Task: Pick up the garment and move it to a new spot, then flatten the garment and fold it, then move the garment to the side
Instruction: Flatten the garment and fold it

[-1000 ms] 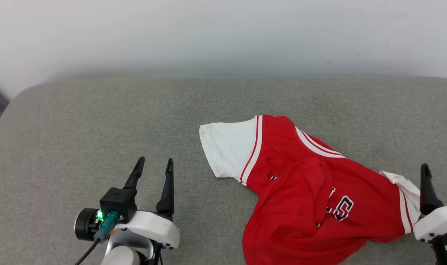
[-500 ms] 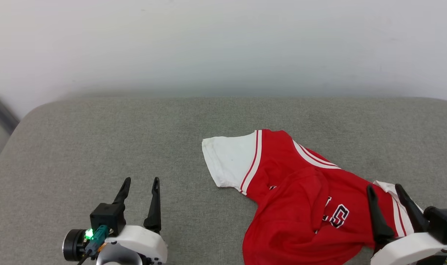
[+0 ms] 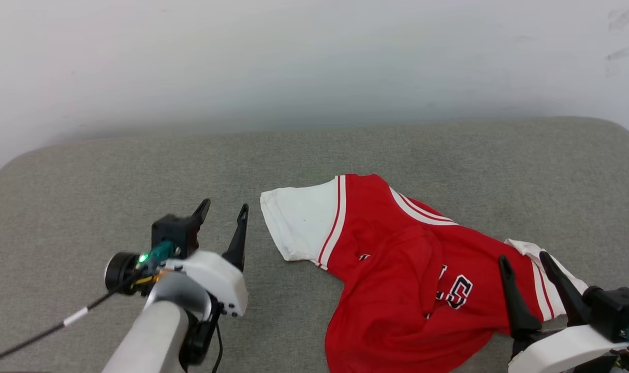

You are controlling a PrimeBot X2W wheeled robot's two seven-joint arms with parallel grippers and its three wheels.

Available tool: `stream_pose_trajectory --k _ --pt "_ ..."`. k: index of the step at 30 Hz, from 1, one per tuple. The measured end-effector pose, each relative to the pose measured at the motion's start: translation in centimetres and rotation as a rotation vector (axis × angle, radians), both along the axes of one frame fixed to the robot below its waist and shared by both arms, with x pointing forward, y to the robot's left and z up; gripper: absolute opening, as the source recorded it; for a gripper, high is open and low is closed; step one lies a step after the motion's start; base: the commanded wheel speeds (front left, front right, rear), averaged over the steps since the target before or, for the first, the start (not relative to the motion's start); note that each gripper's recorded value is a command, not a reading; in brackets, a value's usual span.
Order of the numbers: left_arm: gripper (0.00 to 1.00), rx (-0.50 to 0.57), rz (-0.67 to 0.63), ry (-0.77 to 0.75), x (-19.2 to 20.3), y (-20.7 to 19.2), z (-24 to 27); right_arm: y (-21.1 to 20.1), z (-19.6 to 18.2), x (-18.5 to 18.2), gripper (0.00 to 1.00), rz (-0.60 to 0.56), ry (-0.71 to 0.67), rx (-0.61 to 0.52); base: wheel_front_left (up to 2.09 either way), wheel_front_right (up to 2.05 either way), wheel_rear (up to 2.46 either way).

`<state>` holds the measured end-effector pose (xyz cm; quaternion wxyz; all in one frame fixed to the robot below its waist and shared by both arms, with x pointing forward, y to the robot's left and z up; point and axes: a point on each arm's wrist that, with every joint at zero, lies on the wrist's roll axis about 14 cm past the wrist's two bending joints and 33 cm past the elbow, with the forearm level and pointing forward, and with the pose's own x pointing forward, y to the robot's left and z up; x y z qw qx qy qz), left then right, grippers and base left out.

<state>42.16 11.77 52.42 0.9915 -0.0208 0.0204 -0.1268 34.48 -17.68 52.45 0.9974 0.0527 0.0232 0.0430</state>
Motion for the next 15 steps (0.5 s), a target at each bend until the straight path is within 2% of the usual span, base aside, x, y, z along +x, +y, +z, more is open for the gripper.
stream_pose_trajectory --k 3,8,15 --pt "1.0 0.029 -0.071 0.058 2.1 -1.8 -0.1 -0.3 0.0 0.3 1.0 -0.011 0.0 0.003 0.0 0.0 0.0" --pt "1.0 0.114 -0.187 0.266 4.5 -3.9 -3.4 -0.8 -0.6 0.7 1.0 -0.031 0.019 0.005 0.0 0.0 0.0" --pt "1.0 0.267 -0.294 0.621 4.5 -4.7 -10.8 -1.9 -2.1 1.2 1.0 -0.071 0.056 0.01 0.0 0.0 0.0"
